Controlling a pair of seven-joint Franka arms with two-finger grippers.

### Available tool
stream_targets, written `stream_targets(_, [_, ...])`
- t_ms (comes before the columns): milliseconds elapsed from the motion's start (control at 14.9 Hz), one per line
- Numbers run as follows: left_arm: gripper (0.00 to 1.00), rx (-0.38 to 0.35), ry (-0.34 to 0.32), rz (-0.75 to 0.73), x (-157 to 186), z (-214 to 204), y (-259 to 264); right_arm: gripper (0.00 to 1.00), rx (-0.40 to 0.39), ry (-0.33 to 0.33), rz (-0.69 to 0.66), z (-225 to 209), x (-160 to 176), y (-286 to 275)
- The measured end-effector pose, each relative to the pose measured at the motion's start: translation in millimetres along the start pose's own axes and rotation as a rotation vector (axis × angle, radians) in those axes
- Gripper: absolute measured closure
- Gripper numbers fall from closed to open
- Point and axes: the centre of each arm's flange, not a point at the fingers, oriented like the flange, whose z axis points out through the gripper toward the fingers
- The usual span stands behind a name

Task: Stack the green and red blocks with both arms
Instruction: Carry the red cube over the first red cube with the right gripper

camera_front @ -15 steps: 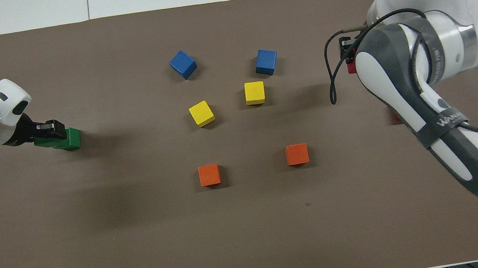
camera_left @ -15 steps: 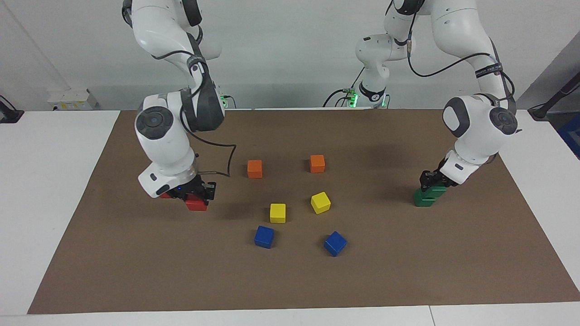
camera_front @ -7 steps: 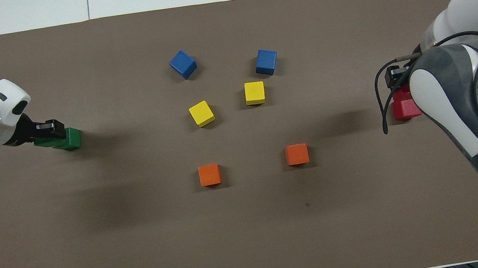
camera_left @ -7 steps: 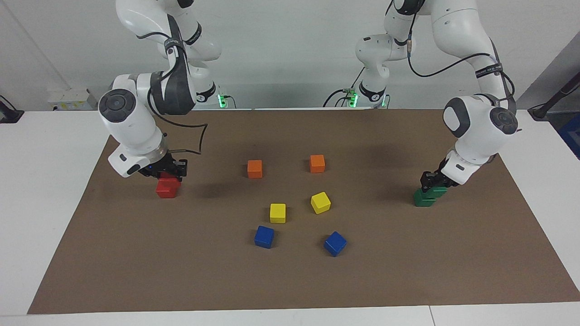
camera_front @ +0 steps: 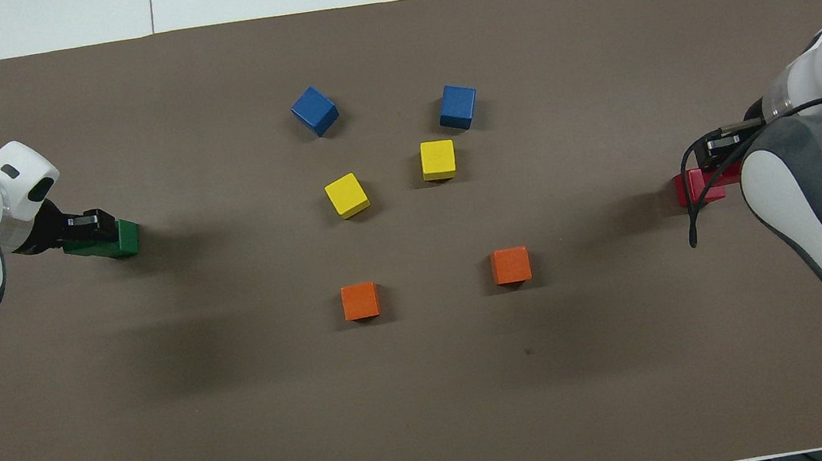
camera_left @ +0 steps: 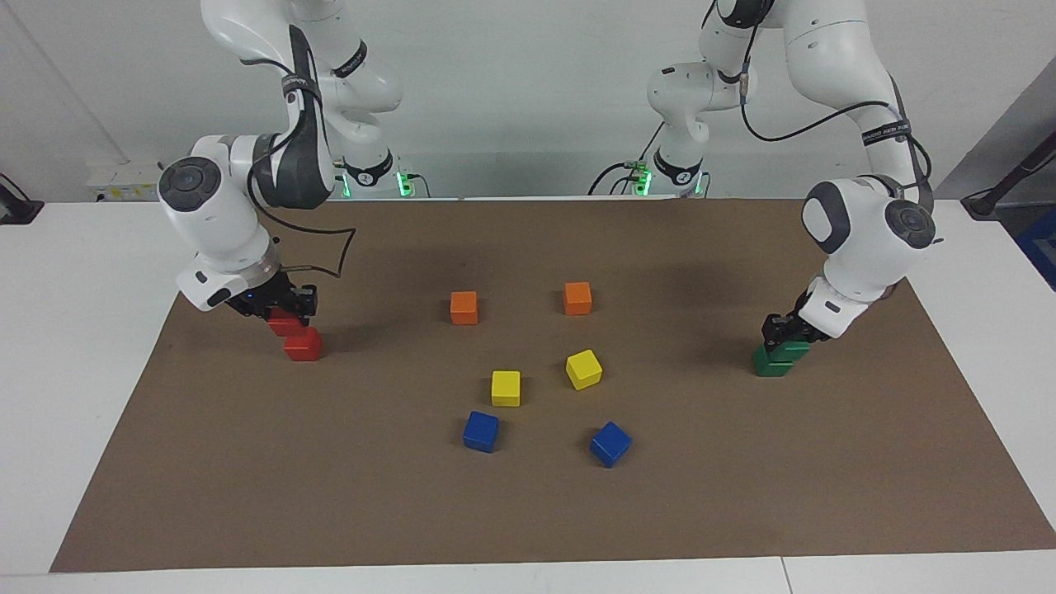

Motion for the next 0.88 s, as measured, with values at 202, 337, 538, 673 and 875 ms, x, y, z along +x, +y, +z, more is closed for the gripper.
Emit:
stream_targets(202, [0.45, 0.000, 0.000, -0.002, -0.6, 1.8, -0.1, 0.45, 0.001, 0.004, 0.008, 5.3, -1.2, 4.7])
stream_targets(337, [0.45, 0.000, 0.001, -0.004, -1.3, 5.3, -0.3, 0.45, 0.002, 0.010, 0.012, 12.9, -2.9, 6.6])
stream_targets(538, [0.45, 0.000, -0.001, -0.004, -2.0, 7.6, -0.3, 0.45, 0.002, 0.011, 0.011, 19.9, -5.7, 6.5])
stream_targets(673, [0.45, 0.000, -0.001, -0.004, -2.1, 7.9, -0.3, 0.45, 0.002, 0.009, 0.011, 21.0, -7.7, 6.2])
stream_targets(875, [0.44, 0.000, 0.000, -0.007, -2.0, 8.3, -0.2, 0.45, 0.002, 0.013, 0.010, 29.1, -11.6, 5.2])
